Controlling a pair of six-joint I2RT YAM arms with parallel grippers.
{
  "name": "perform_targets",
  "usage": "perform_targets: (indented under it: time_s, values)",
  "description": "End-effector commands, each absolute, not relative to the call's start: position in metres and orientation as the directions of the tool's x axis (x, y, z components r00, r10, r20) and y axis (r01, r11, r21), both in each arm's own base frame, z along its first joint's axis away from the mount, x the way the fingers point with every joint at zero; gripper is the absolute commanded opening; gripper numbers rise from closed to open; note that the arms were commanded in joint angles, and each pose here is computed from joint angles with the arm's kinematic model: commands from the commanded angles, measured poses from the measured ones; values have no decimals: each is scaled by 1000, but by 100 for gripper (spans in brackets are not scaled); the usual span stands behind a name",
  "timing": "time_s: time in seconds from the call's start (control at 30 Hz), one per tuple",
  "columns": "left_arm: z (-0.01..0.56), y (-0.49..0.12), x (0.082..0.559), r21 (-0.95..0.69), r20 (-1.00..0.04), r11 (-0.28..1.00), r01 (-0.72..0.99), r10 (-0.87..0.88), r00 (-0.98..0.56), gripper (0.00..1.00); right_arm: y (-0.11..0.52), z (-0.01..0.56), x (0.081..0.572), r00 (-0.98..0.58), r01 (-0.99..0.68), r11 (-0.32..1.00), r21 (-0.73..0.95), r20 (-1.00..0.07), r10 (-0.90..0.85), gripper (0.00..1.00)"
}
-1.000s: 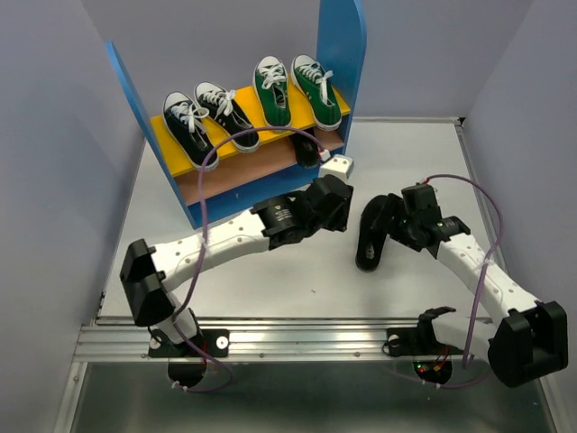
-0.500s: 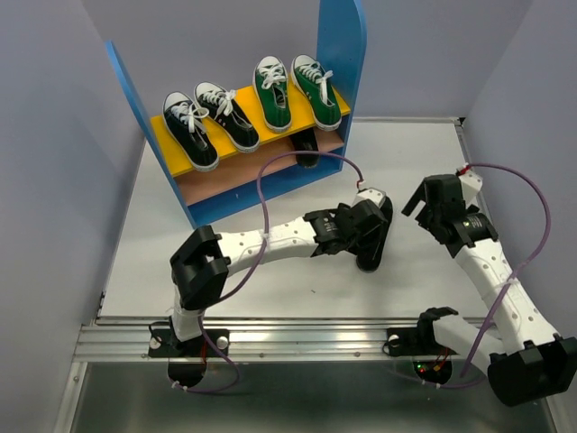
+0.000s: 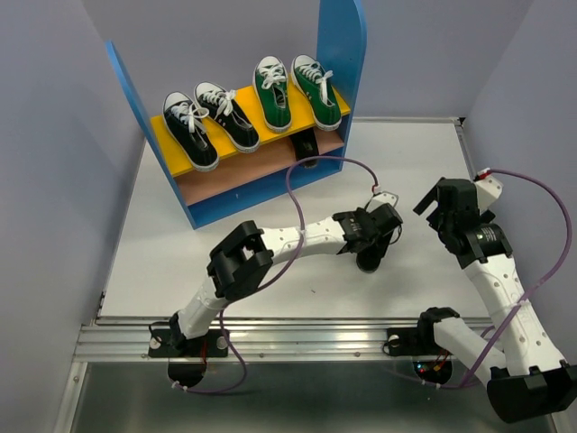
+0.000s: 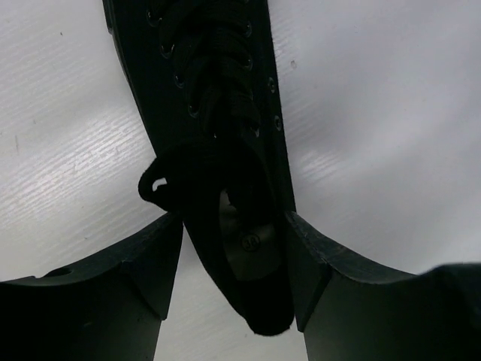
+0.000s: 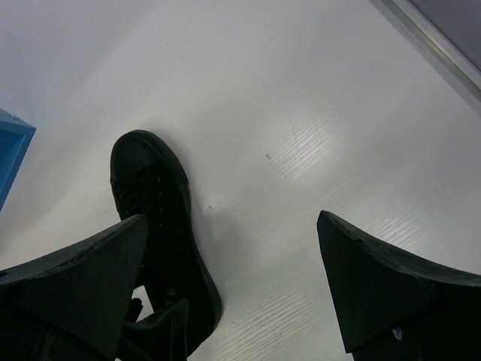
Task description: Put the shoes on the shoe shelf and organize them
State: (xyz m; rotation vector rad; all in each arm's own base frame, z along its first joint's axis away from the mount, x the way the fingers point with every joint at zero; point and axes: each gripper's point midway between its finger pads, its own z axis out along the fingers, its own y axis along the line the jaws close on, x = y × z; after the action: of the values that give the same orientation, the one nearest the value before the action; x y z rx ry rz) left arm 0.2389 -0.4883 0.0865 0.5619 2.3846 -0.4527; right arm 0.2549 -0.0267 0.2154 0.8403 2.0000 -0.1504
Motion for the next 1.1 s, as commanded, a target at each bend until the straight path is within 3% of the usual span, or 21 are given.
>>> perform_targets:
  time_s: [0.0,0.3,0.6,1.07]
  values:
    - [90,-479,258,-145,-667,891,431,233,-707,64,-25,214,251,-318,617,747,248,-790,525,100]
    - [76,-469,252,-140,-645,893,427,245,-724,59,-21,210,253,-336,609,753,250,-779,530,100]
    - [140,-452,255,-188,-741,895,404,141,-657,68,-23,212,255,-330,611,753,243,-787,522,100]
    - [98,-444,265,-136,-704,913,385,185,-685,59,-18,200,260,-363,600,765,235,-772,521,100]
